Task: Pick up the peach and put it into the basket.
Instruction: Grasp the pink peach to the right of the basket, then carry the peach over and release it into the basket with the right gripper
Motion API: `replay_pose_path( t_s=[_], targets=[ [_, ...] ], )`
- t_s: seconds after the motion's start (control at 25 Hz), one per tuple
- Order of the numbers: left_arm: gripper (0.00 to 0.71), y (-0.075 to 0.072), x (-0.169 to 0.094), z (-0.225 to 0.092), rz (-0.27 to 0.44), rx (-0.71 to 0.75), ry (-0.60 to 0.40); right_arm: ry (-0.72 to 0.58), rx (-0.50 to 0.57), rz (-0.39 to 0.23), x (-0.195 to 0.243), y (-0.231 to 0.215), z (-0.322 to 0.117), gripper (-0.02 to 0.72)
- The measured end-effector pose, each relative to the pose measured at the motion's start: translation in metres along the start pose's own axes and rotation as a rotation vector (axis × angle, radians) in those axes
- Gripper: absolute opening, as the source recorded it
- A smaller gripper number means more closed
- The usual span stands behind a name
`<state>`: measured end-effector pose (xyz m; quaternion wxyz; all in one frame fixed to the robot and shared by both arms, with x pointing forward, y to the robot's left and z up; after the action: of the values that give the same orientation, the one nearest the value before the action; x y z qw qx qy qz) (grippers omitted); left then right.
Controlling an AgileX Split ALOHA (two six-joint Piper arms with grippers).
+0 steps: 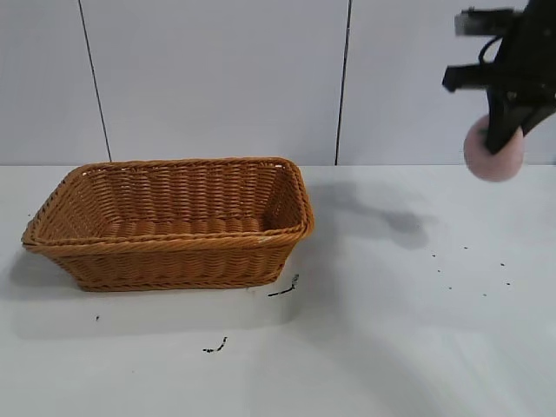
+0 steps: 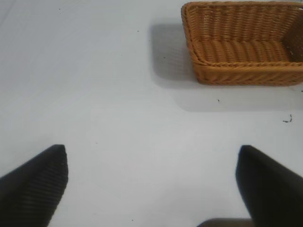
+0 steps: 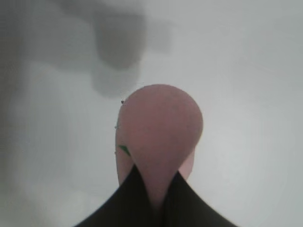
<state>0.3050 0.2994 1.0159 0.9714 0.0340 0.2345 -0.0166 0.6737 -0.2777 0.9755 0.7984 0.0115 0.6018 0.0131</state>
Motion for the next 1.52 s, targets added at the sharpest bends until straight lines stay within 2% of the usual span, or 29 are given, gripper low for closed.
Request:
replay_pose_path(
  t_s=[0.12,0.24,0.44,0.64,0.84,1.0,1.32,1.52],
  targets=[
    [0.693,0.0,0.0,0.0,0.0,0.0,0.0,-0.054,-0.01,0.006,-0.023,0.008,0.015,-0.019],
    [0.693,0.0,0.0,0.0,0.0,0.0,0.0,-0.138,-0.049,0.034,-0.043,0.035,0.034,-0.019],
    [0.693,0.0,0.0,0.0,0.0,0.0,0.0,-0.222,-0.174,0.126,-0.057,0.115,0.051,-0.019],
    [0.693,0.0,0.0,0.0,0.0,0.0,0.0,-0.221,-0.332,0.207,-0.052,0.207,0.033,-0.019],
    [0.693,0.0,0.0,0.0,0.0,0.0,0.0,-0.18,-0.449,0.254,-0.023,0.272,0.004,-0.019],
    [0.693,0.0,0.0,0.0,0.0,0.0,0.0,-0.159,-0.496,0.267,0.015,0.303,-0.008,-0.019],
    [0.693,0.0,0.0,0.0,0.0,0.0,0.0,-0.134,-0.514,0.258,0.098,0.326,-0.017,-0.019],
    [0.693,0.0,0.0,0.0,0.0,0.0,0.0,-0.128,-0.513,0.252,0.127,0.328,-0.02,0.001]
  ],
)
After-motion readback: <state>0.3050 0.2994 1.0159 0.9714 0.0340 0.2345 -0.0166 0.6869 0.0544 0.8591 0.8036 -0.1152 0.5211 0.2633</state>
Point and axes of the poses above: a point on each arm's last joint axis where the gripper is mounted, x pointing out along that axis toward the gripper, y along the wrist's bending axis when the last joint is at zero, z = x × y, the point moved 8 cm from there along x, pointing out along that axis toward the gripper, and after that the axes turned 6 degrees about x, right-handed, at the moved point
